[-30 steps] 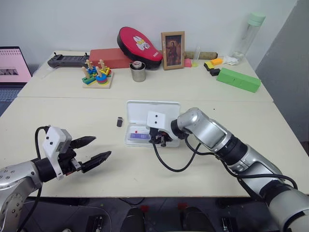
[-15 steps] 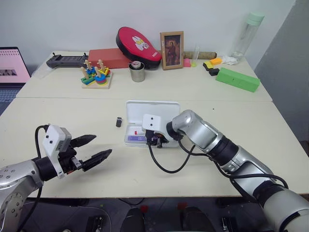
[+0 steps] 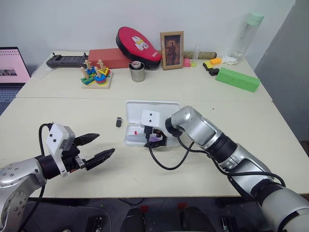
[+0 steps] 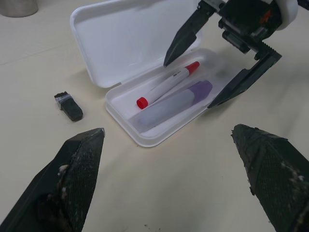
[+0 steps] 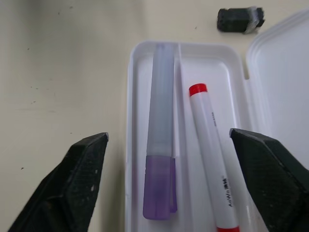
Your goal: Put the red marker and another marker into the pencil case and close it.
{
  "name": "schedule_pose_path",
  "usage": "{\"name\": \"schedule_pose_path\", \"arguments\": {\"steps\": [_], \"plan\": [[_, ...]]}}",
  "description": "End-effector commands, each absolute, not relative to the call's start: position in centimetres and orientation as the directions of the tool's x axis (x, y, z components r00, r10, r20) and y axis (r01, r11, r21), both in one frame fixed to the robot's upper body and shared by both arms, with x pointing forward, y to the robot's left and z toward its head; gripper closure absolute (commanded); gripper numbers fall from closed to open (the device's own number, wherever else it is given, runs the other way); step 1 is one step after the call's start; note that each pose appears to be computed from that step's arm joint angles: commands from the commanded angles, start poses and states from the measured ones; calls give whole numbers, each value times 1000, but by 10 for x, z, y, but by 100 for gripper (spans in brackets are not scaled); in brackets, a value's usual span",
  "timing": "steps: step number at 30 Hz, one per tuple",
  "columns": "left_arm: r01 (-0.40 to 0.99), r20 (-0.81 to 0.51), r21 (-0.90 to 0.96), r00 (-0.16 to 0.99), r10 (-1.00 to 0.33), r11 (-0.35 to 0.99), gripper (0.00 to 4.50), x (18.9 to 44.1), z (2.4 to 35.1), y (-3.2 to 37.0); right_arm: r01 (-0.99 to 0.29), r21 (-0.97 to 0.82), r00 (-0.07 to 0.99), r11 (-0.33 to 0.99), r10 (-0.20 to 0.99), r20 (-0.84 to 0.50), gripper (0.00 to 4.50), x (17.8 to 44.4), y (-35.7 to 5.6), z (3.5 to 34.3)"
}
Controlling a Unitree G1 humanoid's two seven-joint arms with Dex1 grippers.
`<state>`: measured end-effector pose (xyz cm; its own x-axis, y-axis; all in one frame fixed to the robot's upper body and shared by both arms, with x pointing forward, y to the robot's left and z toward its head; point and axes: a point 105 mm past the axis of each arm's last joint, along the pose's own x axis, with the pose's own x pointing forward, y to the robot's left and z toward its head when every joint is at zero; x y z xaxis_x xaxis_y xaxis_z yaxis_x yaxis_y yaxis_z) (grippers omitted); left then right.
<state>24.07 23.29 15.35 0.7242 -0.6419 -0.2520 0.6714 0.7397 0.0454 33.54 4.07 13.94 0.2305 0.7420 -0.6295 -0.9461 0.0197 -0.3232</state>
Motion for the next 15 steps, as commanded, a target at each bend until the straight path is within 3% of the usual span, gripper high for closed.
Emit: {"name": "schedule_pose_path", "arguments": {"steps": [1, 8, 15], "plan": [[636, -203, 59, 763, -614, 770, 0, 251, 162, 235, -937, -349, 198, -13, 804, -561, 3, 325, 44, 169], [374, -236, 62, 906, -350, 925, 0, 299, 140, 256, -962, -267, 176, 60, 884, -434, 3, 312, 29, 195], [303, -218, -4, 930, -297, 953, 0, 336, 131, 232, -956, -243, 252, 163, 881, -401, 3, 316, 10, 200]]}}
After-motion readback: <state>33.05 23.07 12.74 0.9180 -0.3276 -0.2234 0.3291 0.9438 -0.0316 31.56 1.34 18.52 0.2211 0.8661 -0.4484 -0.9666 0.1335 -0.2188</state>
